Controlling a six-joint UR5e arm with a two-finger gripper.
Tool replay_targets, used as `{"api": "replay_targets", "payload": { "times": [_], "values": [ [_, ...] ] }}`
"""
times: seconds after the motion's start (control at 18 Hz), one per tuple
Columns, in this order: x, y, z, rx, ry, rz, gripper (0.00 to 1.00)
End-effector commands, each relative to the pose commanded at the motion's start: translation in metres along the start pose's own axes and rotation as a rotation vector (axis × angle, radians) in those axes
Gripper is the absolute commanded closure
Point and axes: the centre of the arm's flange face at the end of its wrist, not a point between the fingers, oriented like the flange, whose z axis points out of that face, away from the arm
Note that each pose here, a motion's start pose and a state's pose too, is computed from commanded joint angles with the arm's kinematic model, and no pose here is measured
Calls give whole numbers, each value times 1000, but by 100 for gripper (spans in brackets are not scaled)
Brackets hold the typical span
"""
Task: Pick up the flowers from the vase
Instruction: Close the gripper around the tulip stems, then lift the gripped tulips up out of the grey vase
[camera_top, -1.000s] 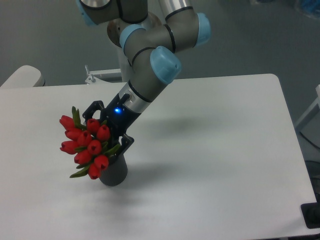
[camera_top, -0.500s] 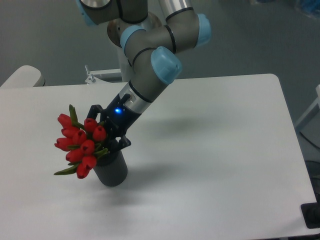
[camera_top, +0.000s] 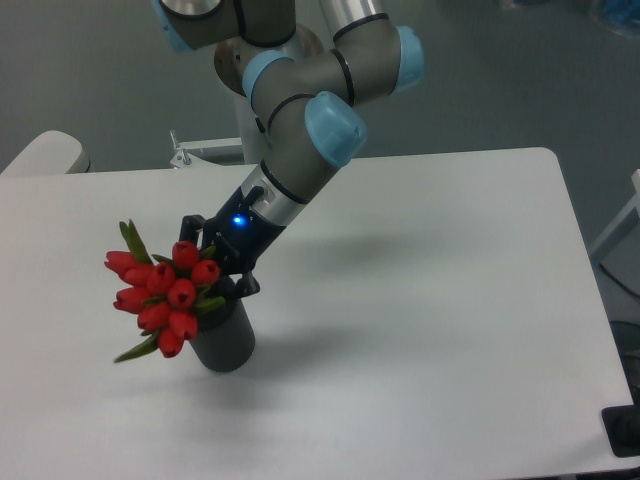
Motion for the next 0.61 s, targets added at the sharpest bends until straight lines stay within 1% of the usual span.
{"api": "replay_targets", "payload": {
  "times": [0.33, 0.5, 0.61],
  "values": [
    [-11, -4, -27, 53, -32, -26, 72],
    [-15, -12, -48, 103, -47, -76, 72],
    [-19, -15, -61, 154, -45, -108, 71]
  ]
}}
